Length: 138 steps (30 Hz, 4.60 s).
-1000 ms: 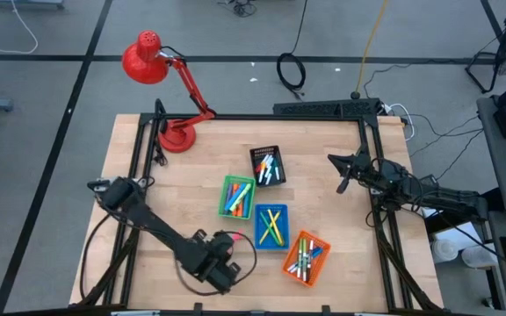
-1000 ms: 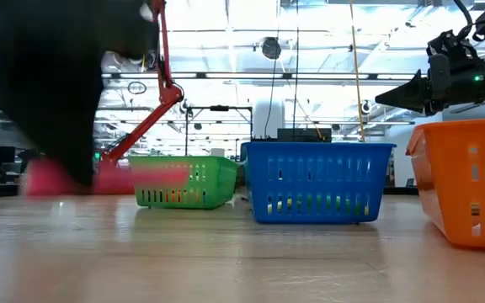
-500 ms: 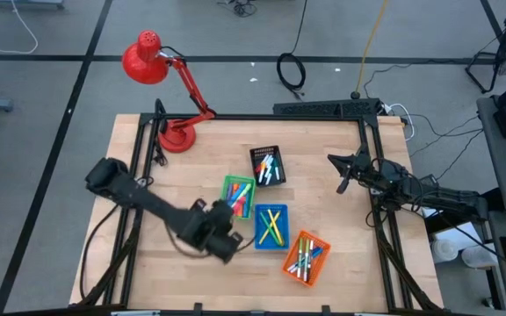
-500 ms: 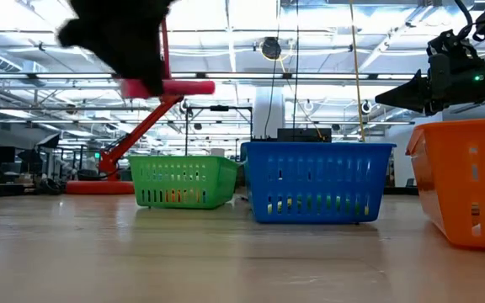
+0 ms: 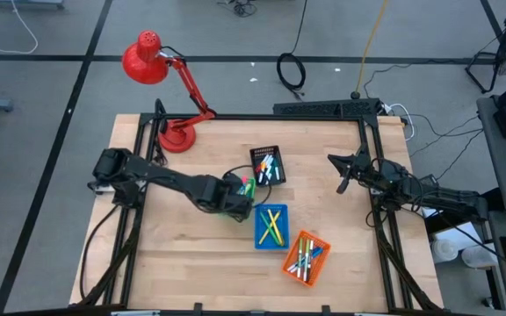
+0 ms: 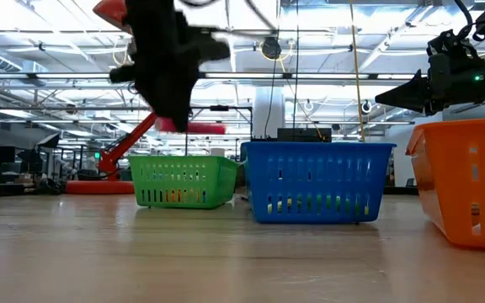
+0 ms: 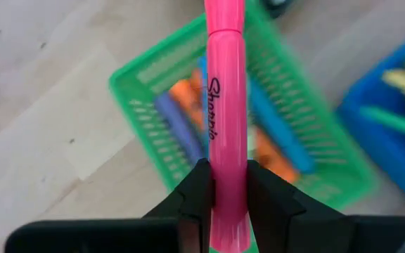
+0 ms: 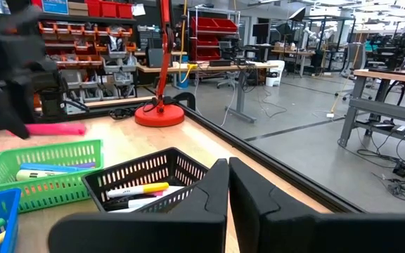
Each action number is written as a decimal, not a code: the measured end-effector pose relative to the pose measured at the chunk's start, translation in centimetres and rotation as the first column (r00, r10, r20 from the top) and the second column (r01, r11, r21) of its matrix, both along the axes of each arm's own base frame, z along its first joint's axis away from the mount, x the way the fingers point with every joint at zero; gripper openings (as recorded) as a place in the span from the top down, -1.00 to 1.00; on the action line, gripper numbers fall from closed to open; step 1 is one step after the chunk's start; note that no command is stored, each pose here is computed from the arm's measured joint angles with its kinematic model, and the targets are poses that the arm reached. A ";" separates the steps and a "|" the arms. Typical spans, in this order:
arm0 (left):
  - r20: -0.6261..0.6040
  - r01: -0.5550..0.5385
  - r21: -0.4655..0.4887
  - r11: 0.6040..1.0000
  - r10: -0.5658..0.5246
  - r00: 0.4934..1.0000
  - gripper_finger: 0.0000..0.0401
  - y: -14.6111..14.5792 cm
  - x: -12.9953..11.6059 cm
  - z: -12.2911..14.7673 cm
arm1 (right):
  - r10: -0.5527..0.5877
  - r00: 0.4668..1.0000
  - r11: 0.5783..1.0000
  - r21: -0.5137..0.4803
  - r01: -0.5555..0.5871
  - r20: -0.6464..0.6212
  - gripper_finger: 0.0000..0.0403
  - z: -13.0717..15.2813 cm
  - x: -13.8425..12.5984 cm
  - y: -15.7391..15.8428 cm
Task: Pick & Place Markers
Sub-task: Put the pink highlighter into the green basket, then return to Home Position
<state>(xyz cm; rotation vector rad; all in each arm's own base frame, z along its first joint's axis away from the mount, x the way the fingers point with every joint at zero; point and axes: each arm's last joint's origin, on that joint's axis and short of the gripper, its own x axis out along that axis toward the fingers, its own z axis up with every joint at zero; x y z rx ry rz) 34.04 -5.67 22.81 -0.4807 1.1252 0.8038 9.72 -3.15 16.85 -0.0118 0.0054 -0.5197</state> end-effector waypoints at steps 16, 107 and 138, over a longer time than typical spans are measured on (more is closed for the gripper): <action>0.025 0.054 -0.216 0.975 -0.050 0.998 0.13 1.9 -0.3 -4.2 | 0.000 1.000 1.000 0.000 0.000 0.000 1.00 0.0 0.0 0.0; 0.768 0.345 0.530 0.775 -0.611 0.193 -0.53 3.5 -23.0 -5.9 | 0.000 1.000 1.000 0.007 0.000 -0.029 1.00 -0.2 0.2 0.0; 0.769 0.345 0.529 0.776 -0.610 0.192 -0.60 3.4 -23.0 -5.9 | 0.000 1.000 1.000 0.007 0.000 -0.030 1.00 -0.3 0.2 0.0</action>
